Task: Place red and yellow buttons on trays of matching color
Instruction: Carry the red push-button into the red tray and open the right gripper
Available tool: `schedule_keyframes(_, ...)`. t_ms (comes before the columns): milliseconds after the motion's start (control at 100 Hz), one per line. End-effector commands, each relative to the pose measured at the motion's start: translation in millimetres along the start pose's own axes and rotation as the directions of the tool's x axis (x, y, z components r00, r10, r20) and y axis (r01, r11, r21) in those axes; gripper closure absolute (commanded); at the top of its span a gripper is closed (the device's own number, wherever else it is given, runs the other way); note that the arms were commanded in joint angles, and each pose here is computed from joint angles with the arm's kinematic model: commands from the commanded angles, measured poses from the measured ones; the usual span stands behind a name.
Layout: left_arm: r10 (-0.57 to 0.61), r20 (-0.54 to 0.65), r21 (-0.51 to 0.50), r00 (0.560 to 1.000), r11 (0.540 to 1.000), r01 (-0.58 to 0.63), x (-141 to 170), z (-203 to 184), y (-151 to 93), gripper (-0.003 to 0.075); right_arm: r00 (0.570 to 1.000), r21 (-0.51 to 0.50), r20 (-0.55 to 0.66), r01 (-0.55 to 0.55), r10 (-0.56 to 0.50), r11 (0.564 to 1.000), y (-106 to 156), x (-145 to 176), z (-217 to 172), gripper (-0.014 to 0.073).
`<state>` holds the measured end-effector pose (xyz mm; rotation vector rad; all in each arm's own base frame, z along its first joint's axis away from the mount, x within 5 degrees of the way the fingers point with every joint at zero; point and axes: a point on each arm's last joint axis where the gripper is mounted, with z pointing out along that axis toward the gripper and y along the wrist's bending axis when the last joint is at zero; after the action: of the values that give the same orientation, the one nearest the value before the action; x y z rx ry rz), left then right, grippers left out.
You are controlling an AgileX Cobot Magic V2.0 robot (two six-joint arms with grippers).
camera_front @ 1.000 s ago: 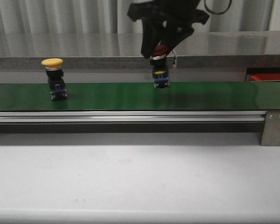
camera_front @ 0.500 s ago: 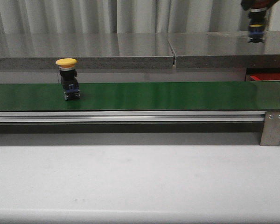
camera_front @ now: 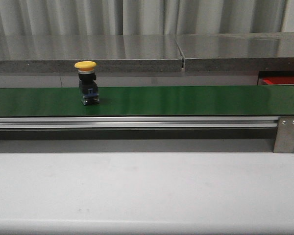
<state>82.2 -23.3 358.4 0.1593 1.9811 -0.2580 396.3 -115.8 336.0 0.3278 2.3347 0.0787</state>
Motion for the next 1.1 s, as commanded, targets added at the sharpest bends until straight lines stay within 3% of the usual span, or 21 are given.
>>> schedule_keyframes(0,-0.006,0.086,0.01,0.996,1.0,0.005,-13,-4,-2,0.0741,0.986,0.019,0.164,-0.043,0.04,0.999,-9,-15,-25,0.0518)
schedule_keyframes(250,-0.006,0.086,0.01,0.996,1.0,0.005,-13,-4,-2,0.0741,0.98,0.008,0.14,-0.142,0.139,0.99,-29,-5,10,0.0518)
schedule_keyframes(480,-0.006,0.086,0.01,0.996,1.0,0.005,-13,-4,-2,0.0741,0.982,0.017,0.084,-0.169,0.167,0.985,-38,7,46,0.0518)
schedule_keyframes(820,-0.006,0.086,0.01,0.996,1.0,0.005,-13,-4,-2,0.0741,0.973,0.042,0.148,-0.187,0.179,0.981,-47,8,69,0.0518)
schedule_keyframes(1090,-0.006,0.086,0.01,0.996,1.0,0.005,-13,-4,-2,0.0741,0.966,0.027,0.115,-0.235,0.23,0.972,-50,17,89,0.0517)
